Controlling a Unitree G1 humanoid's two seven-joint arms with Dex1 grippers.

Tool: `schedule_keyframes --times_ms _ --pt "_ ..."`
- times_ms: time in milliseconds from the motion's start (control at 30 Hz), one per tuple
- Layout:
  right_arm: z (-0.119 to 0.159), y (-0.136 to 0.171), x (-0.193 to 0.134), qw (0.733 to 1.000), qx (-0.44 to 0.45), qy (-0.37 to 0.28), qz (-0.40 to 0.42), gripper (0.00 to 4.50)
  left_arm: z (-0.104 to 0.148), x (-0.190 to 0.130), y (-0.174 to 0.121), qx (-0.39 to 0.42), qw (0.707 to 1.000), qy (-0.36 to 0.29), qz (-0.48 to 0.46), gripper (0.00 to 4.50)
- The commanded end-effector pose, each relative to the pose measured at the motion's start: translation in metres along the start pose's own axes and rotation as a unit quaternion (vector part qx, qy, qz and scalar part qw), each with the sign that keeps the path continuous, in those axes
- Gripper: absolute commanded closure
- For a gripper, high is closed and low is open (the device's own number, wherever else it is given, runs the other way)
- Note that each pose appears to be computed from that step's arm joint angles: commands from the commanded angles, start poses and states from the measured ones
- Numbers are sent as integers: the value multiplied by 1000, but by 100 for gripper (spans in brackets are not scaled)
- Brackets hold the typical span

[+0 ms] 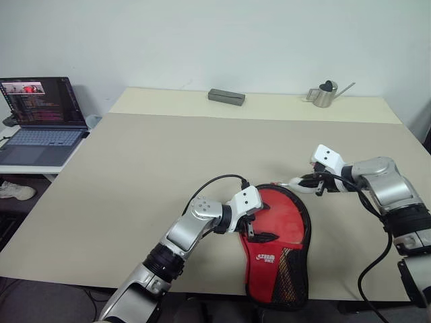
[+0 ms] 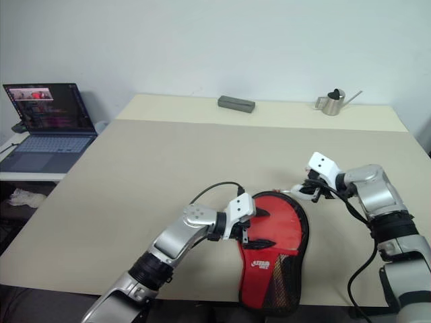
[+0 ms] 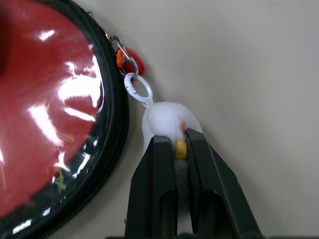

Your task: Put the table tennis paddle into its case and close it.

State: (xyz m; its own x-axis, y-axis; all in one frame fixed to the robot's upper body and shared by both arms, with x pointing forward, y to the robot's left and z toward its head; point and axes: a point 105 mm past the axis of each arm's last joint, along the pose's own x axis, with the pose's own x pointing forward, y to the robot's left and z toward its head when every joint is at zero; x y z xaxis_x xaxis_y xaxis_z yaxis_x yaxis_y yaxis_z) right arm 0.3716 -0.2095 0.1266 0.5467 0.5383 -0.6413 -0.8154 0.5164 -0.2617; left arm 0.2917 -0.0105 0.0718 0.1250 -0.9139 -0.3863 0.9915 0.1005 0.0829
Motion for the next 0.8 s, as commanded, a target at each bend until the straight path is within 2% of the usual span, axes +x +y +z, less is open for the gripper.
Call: schedule_keyframes --times_ms 33,233,367,633,800 --pt "4 -17 -28 999 -3 -6 -44 449 -30 3 -14 -49 997 43 -28 0" --pt "8 -29 -50 998 -1 -10 -68 449 -30 3 -15 -50 997 46 -32 0" --pt "5 -25 -61 999 -4 -4 -54 449 -30 4 -16 -51 997 46 -34 0" --pt "-36 36 -76 996 15 55 62 449 -31 4 -19 -55 997 46 -37 0" --pt "-49 73 -80 990 35 69 114 449 -32 4 -21 -57 996 47 -41 0"
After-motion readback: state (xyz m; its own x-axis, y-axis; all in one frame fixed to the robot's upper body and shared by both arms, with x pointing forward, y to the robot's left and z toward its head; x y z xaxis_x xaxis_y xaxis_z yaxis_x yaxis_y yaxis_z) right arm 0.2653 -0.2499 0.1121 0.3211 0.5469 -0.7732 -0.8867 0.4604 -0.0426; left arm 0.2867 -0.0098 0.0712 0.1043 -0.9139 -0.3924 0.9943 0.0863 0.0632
